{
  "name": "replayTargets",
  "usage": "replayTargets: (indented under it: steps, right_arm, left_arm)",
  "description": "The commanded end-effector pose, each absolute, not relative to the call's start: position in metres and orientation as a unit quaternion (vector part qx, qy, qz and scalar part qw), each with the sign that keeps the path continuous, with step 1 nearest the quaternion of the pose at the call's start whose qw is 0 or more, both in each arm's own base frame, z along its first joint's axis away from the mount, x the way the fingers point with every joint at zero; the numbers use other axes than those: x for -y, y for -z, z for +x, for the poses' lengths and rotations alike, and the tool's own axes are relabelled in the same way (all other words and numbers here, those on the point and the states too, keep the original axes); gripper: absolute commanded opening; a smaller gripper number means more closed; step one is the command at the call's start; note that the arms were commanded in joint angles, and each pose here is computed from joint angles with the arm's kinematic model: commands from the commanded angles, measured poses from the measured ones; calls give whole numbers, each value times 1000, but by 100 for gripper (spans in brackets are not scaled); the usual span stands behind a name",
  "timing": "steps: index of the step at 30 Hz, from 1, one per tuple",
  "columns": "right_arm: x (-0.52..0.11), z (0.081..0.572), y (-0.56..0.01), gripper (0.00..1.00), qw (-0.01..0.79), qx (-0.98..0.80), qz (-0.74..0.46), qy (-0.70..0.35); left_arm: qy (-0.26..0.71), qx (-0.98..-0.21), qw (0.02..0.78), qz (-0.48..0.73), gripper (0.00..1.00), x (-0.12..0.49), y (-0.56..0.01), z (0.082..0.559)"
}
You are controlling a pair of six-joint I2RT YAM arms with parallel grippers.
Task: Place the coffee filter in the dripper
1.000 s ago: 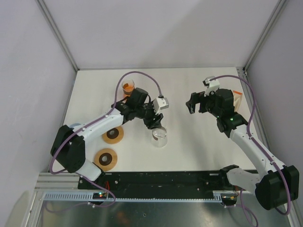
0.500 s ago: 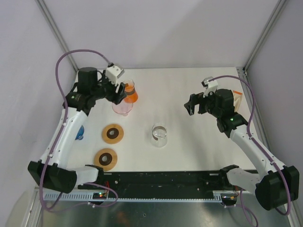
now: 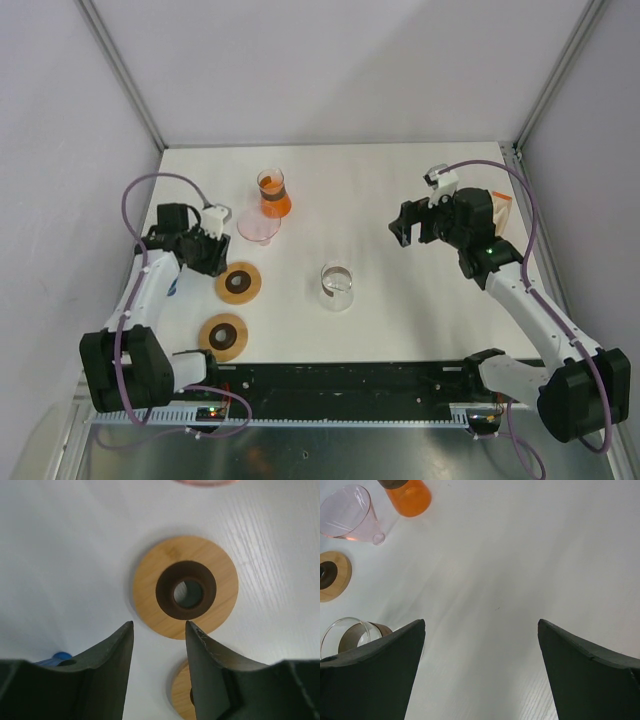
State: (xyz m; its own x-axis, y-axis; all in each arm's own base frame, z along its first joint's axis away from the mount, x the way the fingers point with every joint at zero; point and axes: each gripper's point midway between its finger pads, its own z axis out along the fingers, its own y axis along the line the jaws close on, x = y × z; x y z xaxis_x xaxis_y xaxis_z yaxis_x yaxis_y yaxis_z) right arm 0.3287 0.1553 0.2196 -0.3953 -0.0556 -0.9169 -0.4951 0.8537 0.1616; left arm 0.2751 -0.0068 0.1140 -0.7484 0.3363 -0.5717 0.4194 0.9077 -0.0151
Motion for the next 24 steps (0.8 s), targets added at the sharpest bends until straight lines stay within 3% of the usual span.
replayTargets:
  steps: [1,9,24]
  right_arm:
    - [-155,335,-238,99,540,-794,-180,-215]
    - [-152,337,-236,99,537,-795,-176,-219]
    - [-150,338,-235,99,537,-797,-173,-218]
  left_arm:
    - [56,-905,351,235,51,7,-104,292]
    - [45,-906,337,251,55,13,-66,299]
    - [42,-912,303,274,48,21,-33,289]
